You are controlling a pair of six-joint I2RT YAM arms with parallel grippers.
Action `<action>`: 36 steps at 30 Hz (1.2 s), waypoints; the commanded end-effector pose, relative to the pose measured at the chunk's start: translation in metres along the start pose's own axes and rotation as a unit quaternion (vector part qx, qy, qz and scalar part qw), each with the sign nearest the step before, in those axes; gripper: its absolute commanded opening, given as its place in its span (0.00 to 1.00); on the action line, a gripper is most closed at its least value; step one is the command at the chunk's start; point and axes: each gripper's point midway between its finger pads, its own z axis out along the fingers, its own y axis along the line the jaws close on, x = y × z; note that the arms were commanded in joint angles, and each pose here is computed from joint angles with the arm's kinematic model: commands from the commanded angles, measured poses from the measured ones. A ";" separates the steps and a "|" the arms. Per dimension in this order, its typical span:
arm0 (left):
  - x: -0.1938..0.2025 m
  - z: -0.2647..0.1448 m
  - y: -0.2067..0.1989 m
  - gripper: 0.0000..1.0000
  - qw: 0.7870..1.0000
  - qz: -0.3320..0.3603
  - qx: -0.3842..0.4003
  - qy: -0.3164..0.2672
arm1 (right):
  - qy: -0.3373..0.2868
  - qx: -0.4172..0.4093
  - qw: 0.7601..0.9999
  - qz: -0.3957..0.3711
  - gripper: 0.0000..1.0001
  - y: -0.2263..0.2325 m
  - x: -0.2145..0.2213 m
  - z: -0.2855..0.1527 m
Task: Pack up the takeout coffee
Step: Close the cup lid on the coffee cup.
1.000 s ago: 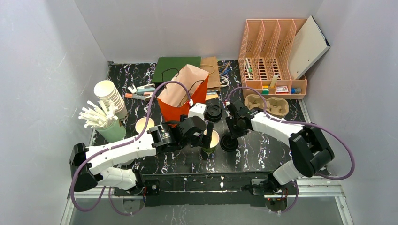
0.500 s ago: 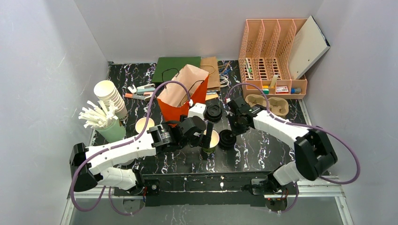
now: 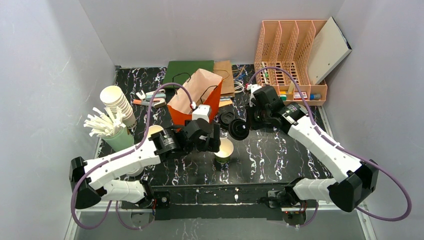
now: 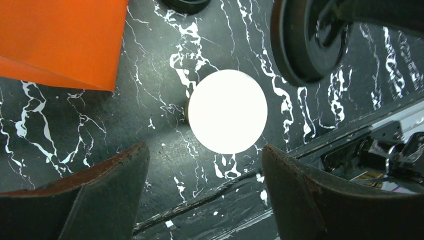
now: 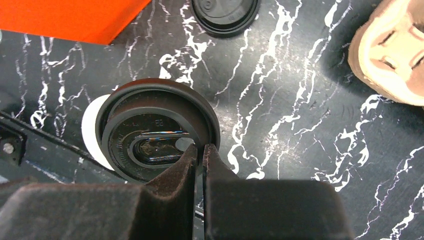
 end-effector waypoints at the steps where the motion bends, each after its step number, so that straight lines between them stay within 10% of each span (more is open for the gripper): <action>1: -0.016 -0.013 0.008 0.79 0.999 -0.044 0.011 -0.017 | 0.016 -0.024 0.999 -0.022 0.09 0.019 0.000 -0.015; 36: 0.007 0.014 0.019 0.67 0.999 -0.050 0.011 0.011 | 0.083 0.011 0.990 -0.113 0.26 0.081 0.025 0.028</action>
